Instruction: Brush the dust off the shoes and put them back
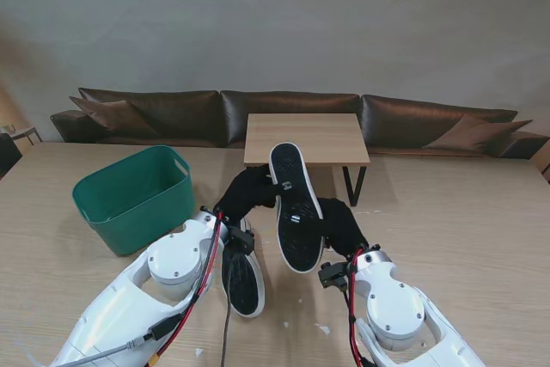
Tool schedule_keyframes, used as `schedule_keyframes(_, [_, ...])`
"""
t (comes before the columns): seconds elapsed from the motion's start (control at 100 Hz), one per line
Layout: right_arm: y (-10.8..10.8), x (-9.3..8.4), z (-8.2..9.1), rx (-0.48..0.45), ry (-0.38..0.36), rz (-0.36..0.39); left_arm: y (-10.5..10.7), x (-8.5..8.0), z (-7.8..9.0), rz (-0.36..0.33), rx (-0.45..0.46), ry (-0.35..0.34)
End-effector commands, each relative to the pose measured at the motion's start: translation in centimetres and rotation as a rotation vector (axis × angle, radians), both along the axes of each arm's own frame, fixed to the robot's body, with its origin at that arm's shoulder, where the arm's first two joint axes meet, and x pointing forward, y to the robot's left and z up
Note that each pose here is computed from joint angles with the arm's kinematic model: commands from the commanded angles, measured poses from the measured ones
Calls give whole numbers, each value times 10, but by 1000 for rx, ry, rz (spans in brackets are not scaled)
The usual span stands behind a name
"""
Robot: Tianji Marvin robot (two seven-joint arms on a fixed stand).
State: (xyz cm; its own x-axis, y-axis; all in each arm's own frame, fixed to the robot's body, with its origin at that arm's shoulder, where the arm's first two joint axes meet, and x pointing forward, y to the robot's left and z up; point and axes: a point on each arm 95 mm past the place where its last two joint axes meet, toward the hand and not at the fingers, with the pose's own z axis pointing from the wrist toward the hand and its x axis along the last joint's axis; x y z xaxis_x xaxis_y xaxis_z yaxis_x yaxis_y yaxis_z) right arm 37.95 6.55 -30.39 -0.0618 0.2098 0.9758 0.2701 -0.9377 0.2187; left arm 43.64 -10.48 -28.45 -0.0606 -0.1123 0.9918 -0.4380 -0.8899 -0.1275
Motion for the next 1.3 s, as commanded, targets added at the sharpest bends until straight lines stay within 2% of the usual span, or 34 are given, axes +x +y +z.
schedule_keyframes(0.0, [0,-1,2,24,-1,1,4,0,5,-1,-3,-13])
schedule_keyframes(0.28, [0,0,2,25,-10,-7,15,-11,12,13,23,-55])
schedule_keyframes(0.48, [-8,-1,1,-20,1,16,30,-23,16,40,96,-111])
schedule_keyframes(0.75, [-20,-6,-14,-100,54,76,51,-41,16,100,229,-182])
schedule_keyframes(1.01, [-21,-10,-32,-138,116,101,57,-48,8,118,287,-174])
schedule_keyframes(1.29, [-19,-6,-54,-195,173,103,61,-52,1,110,345,-159])
